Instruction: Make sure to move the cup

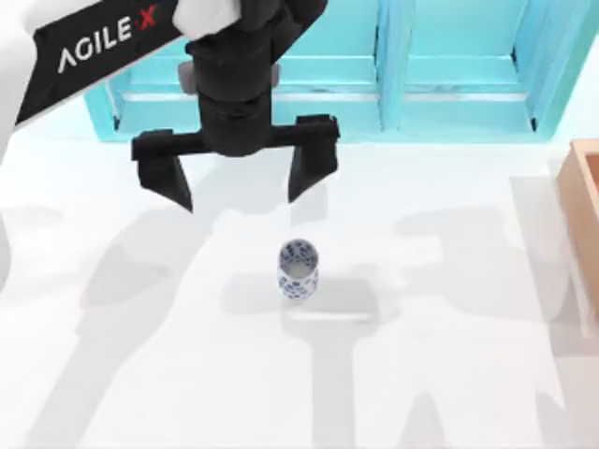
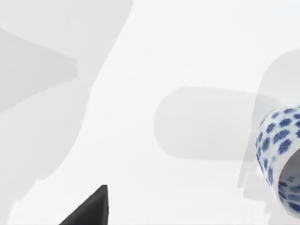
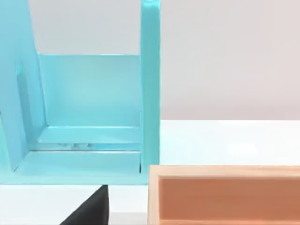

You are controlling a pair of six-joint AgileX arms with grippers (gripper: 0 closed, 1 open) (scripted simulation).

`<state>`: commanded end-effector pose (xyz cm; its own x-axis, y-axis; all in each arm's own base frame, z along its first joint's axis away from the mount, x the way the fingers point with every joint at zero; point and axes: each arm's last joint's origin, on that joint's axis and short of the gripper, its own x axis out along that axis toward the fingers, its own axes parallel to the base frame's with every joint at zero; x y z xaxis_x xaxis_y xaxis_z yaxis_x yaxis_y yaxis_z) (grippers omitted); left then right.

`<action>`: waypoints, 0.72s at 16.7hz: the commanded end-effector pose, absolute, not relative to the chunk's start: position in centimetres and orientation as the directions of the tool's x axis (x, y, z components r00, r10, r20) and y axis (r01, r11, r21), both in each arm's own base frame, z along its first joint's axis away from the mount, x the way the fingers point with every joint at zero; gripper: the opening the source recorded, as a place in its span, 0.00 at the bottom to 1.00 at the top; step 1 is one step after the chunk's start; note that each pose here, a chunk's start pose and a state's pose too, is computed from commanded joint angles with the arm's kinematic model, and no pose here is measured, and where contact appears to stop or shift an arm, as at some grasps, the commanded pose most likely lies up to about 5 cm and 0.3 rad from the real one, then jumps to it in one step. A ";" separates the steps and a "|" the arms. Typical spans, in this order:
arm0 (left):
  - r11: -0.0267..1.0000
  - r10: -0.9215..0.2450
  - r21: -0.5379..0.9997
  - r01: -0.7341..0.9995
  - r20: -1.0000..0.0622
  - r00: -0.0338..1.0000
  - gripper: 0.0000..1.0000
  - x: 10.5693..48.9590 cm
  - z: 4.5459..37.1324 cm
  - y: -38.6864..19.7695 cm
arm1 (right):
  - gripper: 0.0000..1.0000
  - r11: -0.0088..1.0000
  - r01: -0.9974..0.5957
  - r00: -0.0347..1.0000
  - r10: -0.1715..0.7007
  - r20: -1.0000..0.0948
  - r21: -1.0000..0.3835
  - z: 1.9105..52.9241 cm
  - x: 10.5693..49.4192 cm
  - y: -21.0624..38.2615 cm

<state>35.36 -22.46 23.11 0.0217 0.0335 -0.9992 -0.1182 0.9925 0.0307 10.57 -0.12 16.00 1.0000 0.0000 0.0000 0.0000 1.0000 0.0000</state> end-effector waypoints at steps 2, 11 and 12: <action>0.998 0.023 0.022 -0.062 -1.000 0.008 1.00 34.8 23.3 -25.3 | 1.00 1.000 0.000 1.000 0.000 0.000 0.000 16.0 10.6 -0.1; 1.000 0.000 0.000 0.020 -1.000 -0.001 1.00 33.5 23.8 -29.0 | 1.00 1.000 0.000 1.000 0.000 0.000 0.000 16.0 10.6 -0.1; 1.000 -0.001 -0.001 0.016 -1.000 0.002 1.00 33.6 23.9 -28.8 | 1.00 1.000 0.000 1.000 0.000 0.000 0.000 16.0 10.6 -0.1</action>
